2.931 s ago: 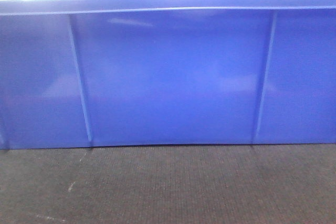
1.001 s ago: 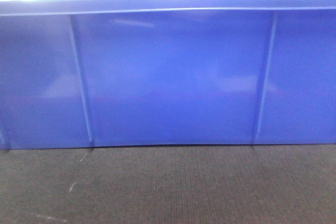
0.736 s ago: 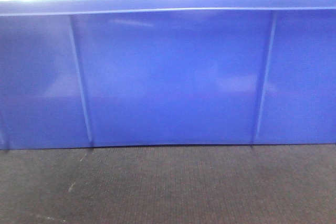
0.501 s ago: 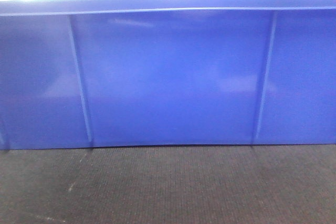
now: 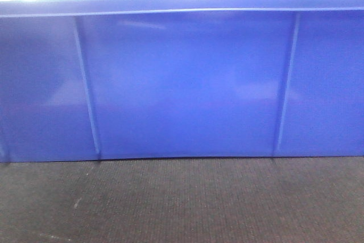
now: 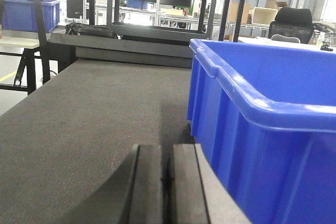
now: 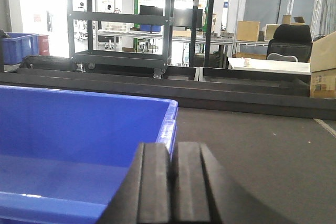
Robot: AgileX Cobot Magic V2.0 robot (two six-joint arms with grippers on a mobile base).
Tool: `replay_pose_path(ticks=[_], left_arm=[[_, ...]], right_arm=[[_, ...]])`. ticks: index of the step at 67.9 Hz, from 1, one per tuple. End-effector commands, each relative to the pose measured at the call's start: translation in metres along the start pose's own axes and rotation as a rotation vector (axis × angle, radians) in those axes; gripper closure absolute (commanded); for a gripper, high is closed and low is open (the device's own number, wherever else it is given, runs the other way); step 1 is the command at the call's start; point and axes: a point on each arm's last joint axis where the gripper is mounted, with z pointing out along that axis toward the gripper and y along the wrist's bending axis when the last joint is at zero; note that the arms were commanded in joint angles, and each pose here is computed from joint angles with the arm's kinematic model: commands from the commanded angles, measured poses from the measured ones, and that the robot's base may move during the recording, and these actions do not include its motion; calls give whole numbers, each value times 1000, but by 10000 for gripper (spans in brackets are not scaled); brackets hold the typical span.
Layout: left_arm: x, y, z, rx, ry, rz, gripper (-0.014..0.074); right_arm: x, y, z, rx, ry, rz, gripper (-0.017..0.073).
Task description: Move blue bin to conveyor side
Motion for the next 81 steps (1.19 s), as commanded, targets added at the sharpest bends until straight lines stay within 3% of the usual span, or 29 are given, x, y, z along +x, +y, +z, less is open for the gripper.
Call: replay_pose_path(ticks=[1,18,28,39,55,81], left_arm=[[-3,0,0,-5,-26,5,601],[-3,0,0,-5,-26,5,601],[-3,0,0,-5,-26,5,601],[-3,0,0,-5,-26,5,601],[-3,0,0,-5,-26,5,601],[-3,0,0,-5,-26,5,601]], right_arm=[[-1,-1,-1,8,-26,-15,628],[-2,-1,0,9,-33,-17,628],[10,-2,2,53,27,-10,628],[49,-6,8,121,126,32,628],[109,-9,11,150,154,40,628],[107,-7,1,145,97,21,628]])
